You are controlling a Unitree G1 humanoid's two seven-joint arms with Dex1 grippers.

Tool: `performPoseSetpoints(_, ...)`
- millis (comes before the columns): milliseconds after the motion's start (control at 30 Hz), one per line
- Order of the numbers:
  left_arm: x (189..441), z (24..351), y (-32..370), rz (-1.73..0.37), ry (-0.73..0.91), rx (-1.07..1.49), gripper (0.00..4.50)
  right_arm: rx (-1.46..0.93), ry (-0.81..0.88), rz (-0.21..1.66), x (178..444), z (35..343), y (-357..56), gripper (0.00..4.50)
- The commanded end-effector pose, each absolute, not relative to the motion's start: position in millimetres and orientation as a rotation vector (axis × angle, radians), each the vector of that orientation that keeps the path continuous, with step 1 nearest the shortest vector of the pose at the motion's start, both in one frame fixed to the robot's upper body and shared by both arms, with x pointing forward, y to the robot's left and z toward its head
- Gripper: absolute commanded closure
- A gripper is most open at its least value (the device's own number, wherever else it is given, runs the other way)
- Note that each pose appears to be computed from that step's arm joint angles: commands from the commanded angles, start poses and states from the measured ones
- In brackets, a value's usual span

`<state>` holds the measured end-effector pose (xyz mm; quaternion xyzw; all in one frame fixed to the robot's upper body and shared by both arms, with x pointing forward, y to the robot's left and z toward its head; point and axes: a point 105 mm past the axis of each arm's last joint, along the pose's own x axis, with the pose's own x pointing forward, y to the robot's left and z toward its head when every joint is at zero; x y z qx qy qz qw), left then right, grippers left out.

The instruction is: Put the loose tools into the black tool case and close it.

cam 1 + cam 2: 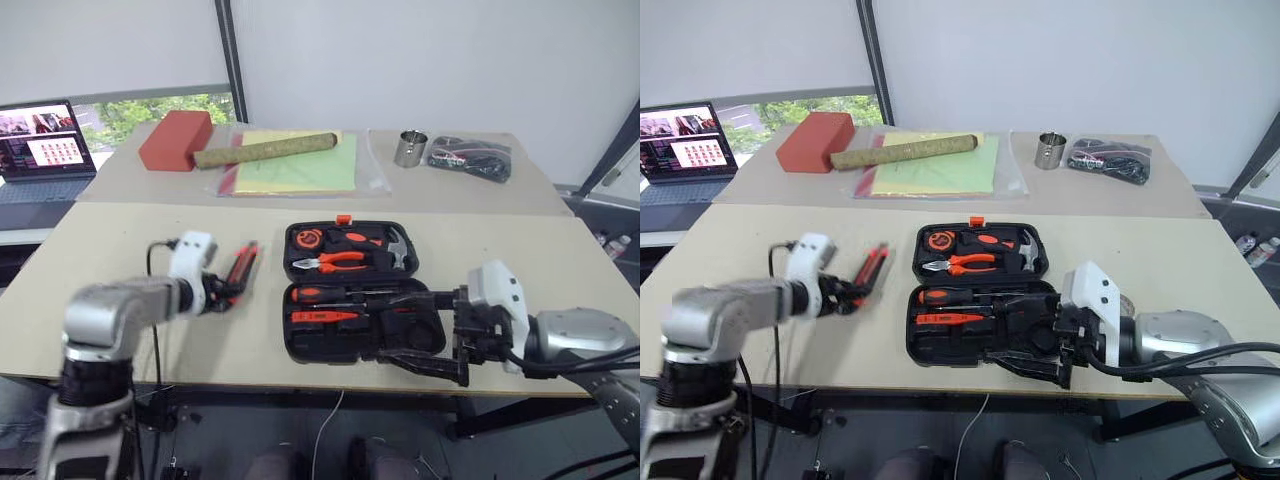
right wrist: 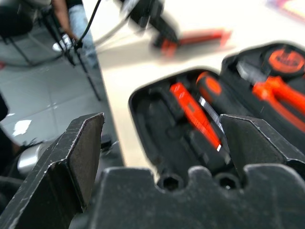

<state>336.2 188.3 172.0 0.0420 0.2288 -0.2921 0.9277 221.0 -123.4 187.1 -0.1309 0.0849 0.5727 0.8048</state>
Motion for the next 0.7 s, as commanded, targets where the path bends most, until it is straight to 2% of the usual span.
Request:
performPoseSetpoints(33, 296.8, 205.9, 138.5, -1.151, 0.342, 0.258, 2.78, -0.328, 0.153, 1.208, 220.9, 193.7, -128.3, 0.0)
performPoseSetpoints(333, 272.3, 192.3, 86.1, -1.701, 0.441, 0.378, 2.78, -0.321, 0.194, 1.143, 204.0, 184.6, -132.8, 0.0)
performPoseSetpoints(533, 270.3, 167.5, 67.7, -1.85, 0.539, 0.467, 2.78, -0.303, 0.188, 1.084, 196.5, 183.9, -133.2, 0.0)
performPoseSetpoints(700, 282.6, 146.7, 62.6, -1.84, 0.613, 0.54, 2.78, -0.299, 0.179, 1.039, 194.6, 184.8, -134.1, 0.0)
